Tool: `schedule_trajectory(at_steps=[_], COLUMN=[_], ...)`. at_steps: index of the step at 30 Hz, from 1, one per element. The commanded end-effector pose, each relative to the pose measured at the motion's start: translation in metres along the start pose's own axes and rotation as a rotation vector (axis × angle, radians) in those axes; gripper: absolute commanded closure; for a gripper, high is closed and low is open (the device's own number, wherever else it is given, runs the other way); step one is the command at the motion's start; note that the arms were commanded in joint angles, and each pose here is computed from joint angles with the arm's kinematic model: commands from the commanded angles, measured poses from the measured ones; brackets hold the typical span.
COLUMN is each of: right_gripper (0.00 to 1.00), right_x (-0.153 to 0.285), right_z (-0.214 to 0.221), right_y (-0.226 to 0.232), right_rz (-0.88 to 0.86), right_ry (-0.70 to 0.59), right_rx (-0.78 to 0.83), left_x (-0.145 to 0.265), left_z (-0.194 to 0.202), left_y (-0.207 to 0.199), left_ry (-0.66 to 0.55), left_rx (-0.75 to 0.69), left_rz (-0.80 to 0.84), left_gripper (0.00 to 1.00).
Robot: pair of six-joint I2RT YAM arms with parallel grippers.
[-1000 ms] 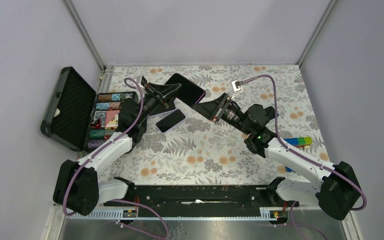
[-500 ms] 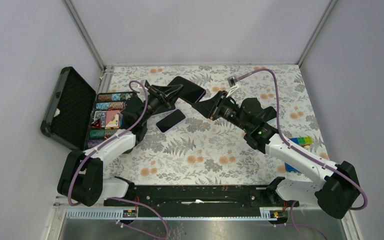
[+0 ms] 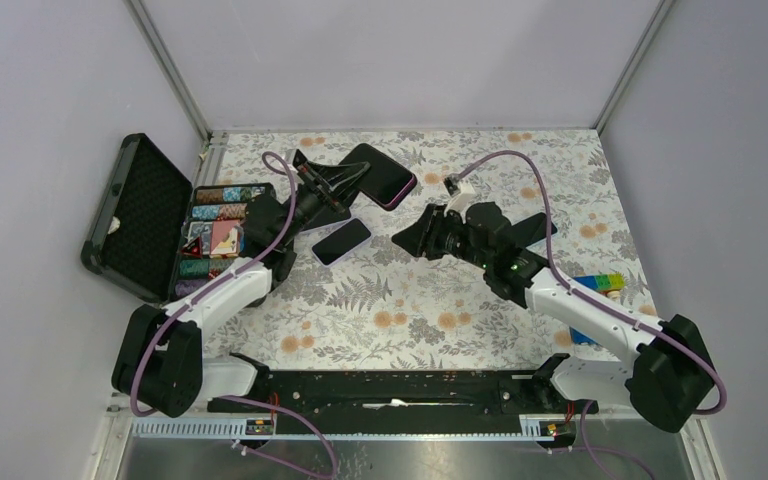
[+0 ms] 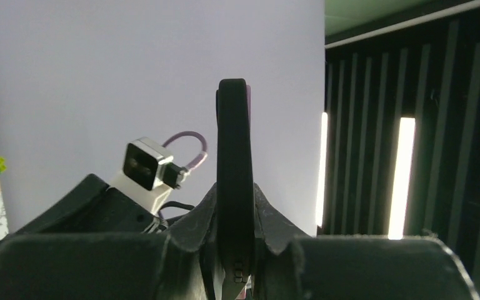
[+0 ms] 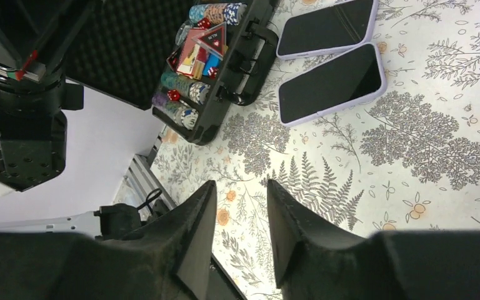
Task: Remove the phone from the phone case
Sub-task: Remove the phone case from the phone.
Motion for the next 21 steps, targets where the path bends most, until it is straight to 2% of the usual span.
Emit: schedule_trajectory(at_steps=[1, 5, 15, 17, 21], right_gripper=[0.54, 0.44, 0.09, 0.05, 0.12], right_x=[0.021, 0.039, 0.066, 0.066, 0.059], right_z=[-0.022, -0.031, -0.033, -0.035, -0.040], right_y=[0.032, 0.048, 0.073, 0.077, 0.074], right_rz=[-0.145, -0.215, -0.431, -0.462, -0.477], right_ry=[-0.081, -0.111, -0.157, -0.169, -0.244], right_rx=[0.004, 0.025, 0.037, 0.020, -0.051], left_x=[0.008, 0.007, 0.002, 0.002, 0.005], left_z=[0.018, 0.017, 0.015, 0.015, 0.015], left_y=[-0.057, -0.054, -0.047, -0.046, -0.042], left_ry=[0.086, 0.082, 0.079, 0.080, 0.071], left_rx=[-0.064, -0.068, -0.116, -0.129, -0.141], left_rz=[0.232, 0.231, 0.221, 0.216, 0.209], left_gripper=[1.00, 1.00, 1.00, 1.00, 1.00])
Point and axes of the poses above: each gripper's point midway between its finger pads, its own x axis back along the fingers, its own y axis along the line the jaws close on, z = x × y, the point moved 8 cm from there along x, back along the fingers, and after that the axes turned 8 degrees about -x, right-handed, at the moved point
